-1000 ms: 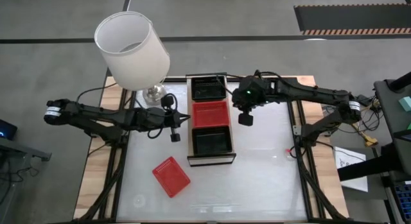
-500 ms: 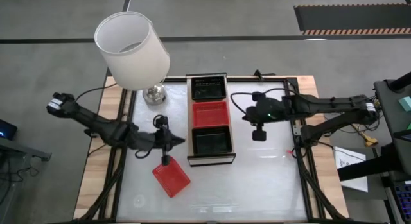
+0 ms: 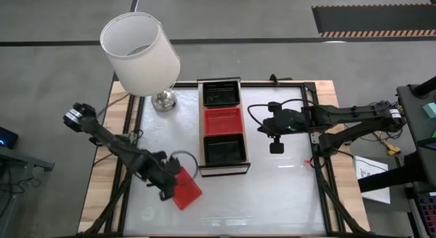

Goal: Stack baskets on shelf by color
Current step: Stack the red bin on the red bin on the shelf

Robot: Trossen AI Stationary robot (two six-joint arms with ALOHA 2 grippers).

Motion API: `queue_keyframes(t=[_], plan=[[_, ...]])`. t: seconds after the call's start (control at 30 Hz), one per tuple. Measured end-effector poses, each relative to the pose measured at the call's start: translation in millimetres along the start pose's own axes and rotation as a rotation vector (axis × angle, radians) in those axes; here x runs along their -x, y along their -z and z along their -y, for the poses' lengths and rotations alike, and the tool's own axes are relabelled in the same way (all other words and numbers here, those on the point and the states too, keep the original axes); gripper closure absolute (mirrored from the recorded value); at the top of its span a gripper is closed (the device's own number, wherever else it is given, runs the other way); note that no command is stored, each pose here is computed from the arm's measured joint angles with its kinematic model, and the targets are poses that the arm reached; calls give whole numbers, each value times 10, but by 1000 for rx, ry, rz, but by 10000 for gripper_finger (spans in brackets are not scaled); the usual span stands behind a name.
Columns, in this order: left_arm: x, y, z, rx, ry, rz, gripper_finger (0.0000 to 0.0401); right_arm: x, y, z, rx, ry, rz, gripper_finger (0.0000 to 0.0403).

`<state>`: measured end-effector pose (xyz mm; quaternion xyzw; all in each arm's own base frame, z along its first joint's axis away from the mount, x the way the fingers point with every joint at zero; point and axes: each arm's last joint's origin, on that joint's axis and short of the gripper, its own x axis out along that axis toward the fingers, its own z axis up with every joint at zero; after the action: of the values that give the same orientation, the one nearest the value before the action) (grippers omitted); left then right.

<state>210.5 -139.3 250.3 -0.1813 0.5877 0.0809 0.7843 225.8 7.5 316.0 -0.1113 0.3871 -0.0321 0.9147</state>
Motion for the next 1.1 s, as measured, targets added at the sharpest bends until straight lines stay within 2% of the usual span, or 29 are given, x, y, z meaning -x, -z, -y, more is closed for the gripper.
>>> queue_keyframes(t=[0.23,0.57,0.7,0.97,1.1], plan=[[-248,40,33,75,-78,-159,401,-22,7,-5,14,0,-1,394],[-220,69,-44,-5,-151,-138,393,-21,-5,-3,11,2,10,394],[-242,77,-66,-16,-171,-129,357,-28,2,-6,2,1,8,394],[-290,102,-100,7,-191,-124,246,-56,36,-16,-16,-1,-6,394],[-335,128,-136,20,-215,-121,219,-76,60,-23,-14,-2,-15,394]])
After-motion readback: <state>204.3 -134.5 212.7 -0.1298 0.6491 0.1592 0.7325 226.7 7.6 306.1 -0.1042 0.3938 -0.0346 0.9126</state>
